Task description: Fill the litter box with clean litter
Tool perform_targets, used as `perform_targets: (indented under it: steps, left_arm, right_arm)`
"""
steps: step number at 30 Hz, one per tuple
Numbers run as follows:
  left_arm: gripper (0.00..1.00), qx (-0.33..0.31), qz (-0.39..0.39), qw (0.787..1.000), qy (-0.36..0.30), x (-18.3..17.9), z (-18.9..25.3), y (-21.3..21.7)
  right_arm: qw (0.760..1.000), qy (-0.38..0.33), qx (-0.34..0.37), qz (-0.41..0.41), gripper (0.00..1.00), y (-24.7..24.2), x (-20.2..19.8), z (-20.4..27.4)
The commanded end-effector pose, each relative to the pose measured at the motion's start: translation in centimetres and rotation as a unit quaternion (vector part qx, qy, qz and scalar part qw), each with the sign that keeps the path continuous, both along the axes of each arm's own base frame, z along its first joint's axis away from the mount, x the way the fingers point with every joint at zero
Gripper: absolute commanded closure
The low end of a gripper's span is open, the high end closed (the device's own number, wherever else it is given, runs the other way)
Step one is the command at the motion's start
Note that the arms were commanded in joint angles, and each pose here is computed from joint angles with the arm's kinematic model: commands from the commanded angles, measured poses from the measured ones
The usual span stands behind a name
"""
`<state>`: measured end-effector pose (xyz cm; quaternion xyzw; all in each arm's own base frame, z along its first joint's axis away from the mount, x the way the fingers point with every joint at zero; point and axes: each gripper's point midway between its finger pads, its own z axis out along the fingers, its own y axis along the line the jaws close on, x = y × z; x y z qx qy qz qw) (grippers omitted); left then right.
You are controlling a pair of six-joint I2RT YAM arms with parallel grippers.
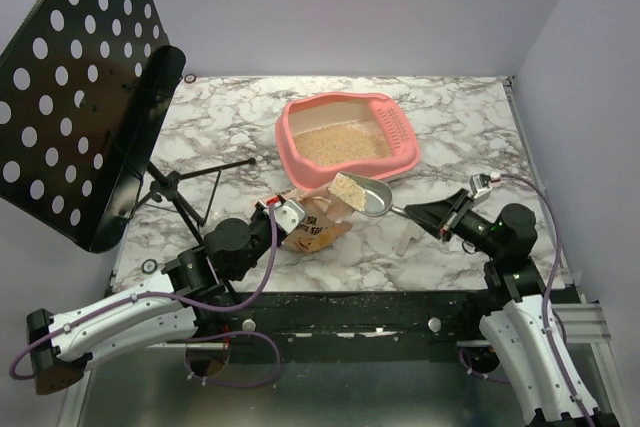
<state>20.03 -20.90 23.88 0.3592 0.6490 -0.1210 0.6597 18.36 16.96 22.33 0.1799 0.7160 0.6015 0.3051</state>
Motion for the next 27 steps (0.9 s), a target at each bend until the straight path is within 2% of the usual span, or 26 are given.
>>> perform_targets:
  steps: [1, 8, 15, 18, 24, 27]
  left_arm:
    - [1.0, -0.06, 0.005, 0.998, -0.032, 0.0, 3.5, 0.0]
    - [1.0, -0.06, 0.0, 0.998, -0.032, -0.1, 3.6, -0.1]
    - [1.0, -0.063, -0.004, 0.997, -0.033, -0.3, 3.8, 0.0]
    - [1.0, -0.064, -0.006, 0.997, -0.034, -0.4, 3.9, 0.0]
    - [1.0, -0.061, 0.006, 0.997, -0.039, -0.2, 4.0, 0.6]
    - [1.0, -0.053, 0.009, 0.998, -0.035, -0.1, 3.8, 0.6]
  right_arm:
    - [0.999, -0.026, 0.015, -0.043, 1.0, -0.8, 1.5, 4.3]
    - [0.992, -0.051, 0.029, -0.113, 0.99, -2.1, 5.2, 7.6]
    - [0.987, -0.056, 0.003, -0.149, 1.0, -2.5, 10.9, 7.9]
    - [0.986, -0.061, -0.038, -0.153, 0.99, -2.5, 14.1, 6.7]
    - [0.967, -0.069, -0.206, -0.134, 0.99, -2.2, 20.1, 4.5]
    - [0.954, -0.058, -0.279, -0.095, 1.0, -1.6, 21.8, 2.8]
